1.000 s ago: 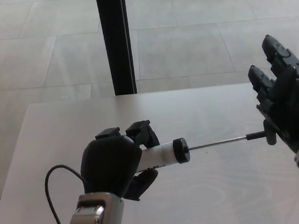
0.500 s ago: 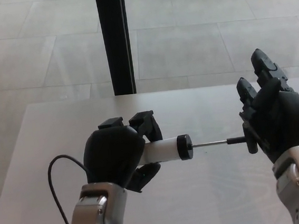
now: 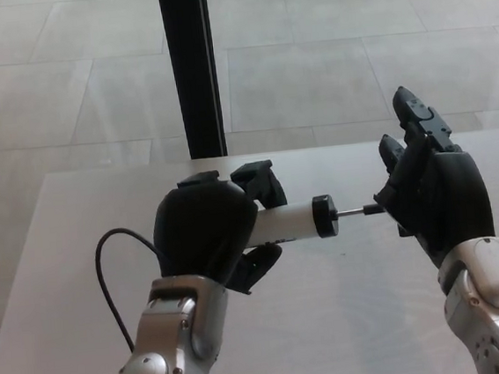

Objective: The robot uses its left hand to lift the air pump kept on the middle of the desk and use the right hand to compress the handle

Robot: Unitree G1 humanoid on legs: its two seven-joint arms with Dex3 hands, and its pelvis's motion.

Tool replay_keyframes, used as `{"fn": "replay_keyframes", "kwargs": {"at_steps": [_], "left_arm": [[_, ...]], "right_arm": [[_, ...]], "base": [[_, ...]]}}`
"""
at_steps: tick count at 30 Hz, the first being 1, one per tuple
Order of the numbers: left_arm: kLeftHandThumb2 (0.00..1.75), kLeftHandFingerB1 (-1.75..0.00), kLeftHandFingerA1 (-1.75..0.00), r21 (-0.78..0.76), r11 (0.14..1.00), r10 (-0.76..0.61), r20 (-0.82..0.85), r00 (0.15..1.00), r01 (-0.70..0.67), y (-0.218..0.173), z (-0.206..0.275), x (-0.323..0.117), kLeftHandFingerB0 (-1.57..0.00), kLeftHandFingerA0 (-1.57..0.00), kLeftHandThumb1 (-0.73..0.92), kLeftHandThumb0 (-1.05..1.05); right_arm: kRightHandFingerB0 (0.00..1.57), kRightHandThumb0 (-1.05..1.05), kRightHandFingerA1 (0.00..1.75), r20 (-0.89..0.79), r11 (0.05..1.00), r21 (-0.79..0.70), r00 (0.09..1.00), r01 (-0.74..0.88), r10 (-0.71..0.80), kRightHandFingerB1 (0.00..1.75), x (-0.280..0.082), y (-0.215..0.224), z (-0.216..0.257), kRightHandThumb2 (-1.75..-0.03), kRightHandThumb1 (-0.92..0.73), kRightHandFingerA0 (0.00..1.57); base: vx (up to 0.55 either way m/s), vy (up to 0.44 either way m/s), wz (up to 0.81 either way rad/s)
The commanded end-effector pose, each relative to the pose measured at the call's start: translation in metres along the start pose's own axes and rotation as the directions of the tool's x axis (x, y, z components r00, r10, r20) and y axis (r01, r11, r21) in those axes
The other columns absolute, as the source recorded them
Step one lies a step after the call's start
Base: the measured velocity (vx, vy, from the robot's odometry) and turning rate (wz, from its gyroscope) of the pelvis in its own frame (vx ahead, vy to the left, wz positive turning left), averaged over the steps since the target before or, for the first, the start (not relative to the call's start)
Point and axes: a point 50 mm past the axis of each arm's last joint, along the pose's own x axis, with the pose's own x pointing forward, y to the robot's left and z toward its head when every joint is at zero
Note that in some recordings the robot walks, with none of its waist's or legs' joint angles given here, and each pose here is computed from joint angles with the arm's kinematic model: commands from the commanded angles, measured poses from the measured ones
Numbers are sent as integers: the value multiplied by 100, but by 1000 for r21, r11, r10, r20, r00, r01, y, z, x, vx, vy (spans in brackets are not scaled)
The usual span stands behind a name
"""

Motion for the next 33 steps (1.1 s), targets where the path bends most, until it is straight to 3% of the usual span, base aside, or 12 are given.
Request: {"fn": "replay_keyframes", "kwargs": {"at_steps": [1,6,7,9,14,18,20,25,29,30,31,33], "left_arm": [[116,-113,-136,43,999,-12,-12,1000,12,3,8,9,-92,-120,53,-22],[112,-67,-145,51,998,-21,-20,1000,22,4,14,13,-90,-104,54,-18],[116,-90,-128,58,998,-28,-16,999,29,3,15,14,-88,-119,54,-19],[113,-87,-159,69,997,-29,-10,1000,29,5,18,17,-90,-98,53,-19],[105,-72,-137,70,997,-23,-11,1000,24,6,21,21,-88,-100,57,-16],[75,-61,-151,119,992,-37,7,999,36,8,28,24,-80,-94,73,-27],[64,-84,-163,126,992,-23,15,1000,21,7,32,25,-85,-91,77,-33],[67,-78,-164,144,989,-33,24,999,29,4,33,24,-86,-92,69,-23],[104,-72,-162,119,992,-44,-9,999,44,1,26,20,-88,-95,55,-17],[103,-76,-167,120,991,-56,-11,998,56,0,21,17,-89,-96,57,-15],[101,-136,-175,119,991,-65,-16,998,67,-1,17,15,-81,-91,58,-16],[99,-147,-175,115,986,-118,-49,992,123,-7,7,7,-77,-89,61,-19]], "right_arm": [[0,-97,12,-12,1000,-25,1000,2,-3,6,6,6,2,-135,-92,0],[0,-97,12,-4,999,-31,1000,15,-15,5,10,7,7,-135,-92,0],[0,-98,12,-2,999,-32,1000,16,-16,4,11,7,7,-135,-92,0],[0,-97,14,1,999,-43,1000,12,-12,5,12,7,9,-136,-92,0],[0,-98,13,12,999,-42,1000,3,-3,4,12,8,11,-136,-92,0],[0,-97,11,13,999,-48,1000,4,-3,4,13,8,13,-136,-92,0],[0,-97,9,11,999,-43,1000,3,-2,4,14,9,13,-135,-92,0],[0,-94,12,6,999,-44,1000,3,-3,7,13,7,10,-135,-92,0],[0,-98,13,37,1000,-11,999,29,-28,6,13,-7,15,-136,-92,0],[0,-97,13,44,998,-12,998,55,-55,6,14,-15,18,-135,-92,0],[0,-95,12,50,997,-20,996,77,-76,7,14,-23,21,-134,-92,0],[0,-94,12,70,989,-31,987,144,-142,8,13,-49,31,-132,-92,0]], "base": [[0,0,0],[0,0,0],[0,0,0],[0,0,0],[0,0,0],[0,0,0],[0,0,0],[0,0,0],[0,0,0],[0,0,0],[0,0,0],[0,0,0]]}}
